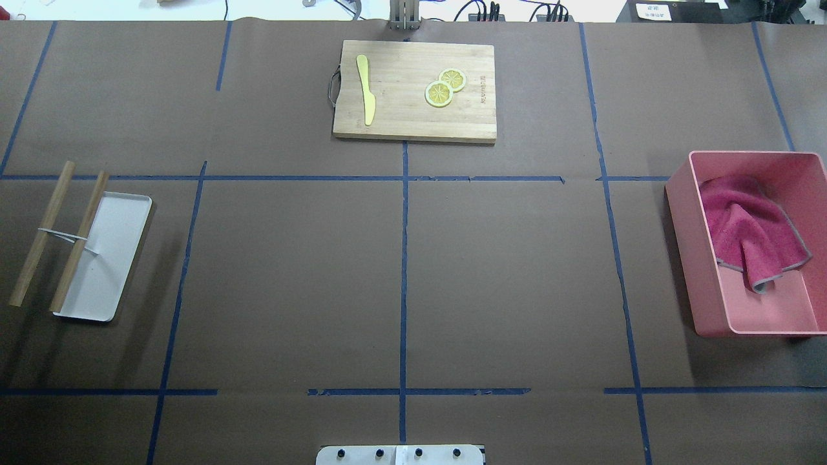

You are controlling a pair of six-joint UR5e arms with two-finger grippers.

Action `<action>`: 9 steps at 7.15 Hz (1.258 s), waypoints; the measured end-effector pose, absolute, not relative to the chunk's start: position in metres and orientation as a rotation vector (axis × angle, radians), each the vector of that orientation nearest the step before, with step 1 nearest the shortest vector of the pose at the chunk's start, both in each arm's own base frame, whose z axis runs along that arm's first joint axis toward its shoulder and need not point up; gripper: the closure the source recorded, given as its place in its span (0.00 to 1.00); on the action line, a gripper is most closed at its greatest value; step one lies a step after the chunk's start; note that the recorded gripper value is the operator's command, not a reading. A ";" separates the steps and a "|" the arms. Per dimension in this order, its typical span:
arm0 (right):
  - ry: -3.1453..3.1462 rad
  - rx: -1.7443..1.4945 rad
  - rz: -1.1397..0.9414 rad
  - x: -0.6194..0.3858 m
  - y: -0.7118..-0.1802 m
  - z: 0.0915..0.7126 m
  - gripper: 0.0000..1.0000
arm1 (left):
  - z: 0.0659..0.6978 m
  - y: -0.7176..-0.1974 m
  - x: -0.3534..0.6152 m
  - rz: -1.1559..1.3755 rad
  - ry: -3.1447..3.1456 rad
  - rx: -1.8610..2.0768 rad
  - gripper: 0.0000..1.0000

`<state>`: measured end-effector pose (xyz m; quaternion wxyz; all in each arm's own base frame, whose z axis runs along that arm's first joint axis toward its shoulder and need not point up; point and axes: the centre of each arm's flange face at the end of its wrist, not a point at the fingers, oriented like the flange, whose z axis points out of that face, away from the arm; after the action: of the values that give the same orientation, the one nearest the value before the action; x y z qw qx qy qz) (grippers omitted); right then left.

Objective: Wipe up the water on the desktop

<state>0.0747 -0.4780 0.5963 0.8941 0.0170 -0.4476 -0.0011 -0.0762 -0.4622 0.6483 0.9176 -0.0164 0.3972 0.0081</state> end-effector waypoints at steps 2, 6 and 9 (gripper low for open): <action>-0.908 0.028 0.002 0.077 -0.477 0.602 0.00 | 0.651 -0.459 -0.082 0.018 0.818 -0.014 0.00; -0.881 -0.005 0.040 0.091 -0.474 0.629 0.00 | 0.658 -0.454 -0.083 0.017 0.810 -0.018 0.00; -0.845 -0.007 0.075 0.107 -0.470 0.636 0.00 | 0.659 -0.454 -0.082 0.017 0.810 -0.021 0.00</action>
<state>0.1066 -0.4702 0.6364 0.9114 -0.0035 -0.4100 0.0362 -0.0822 -0.4537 0.6592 0.9191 -0.0102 0.3938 0.0084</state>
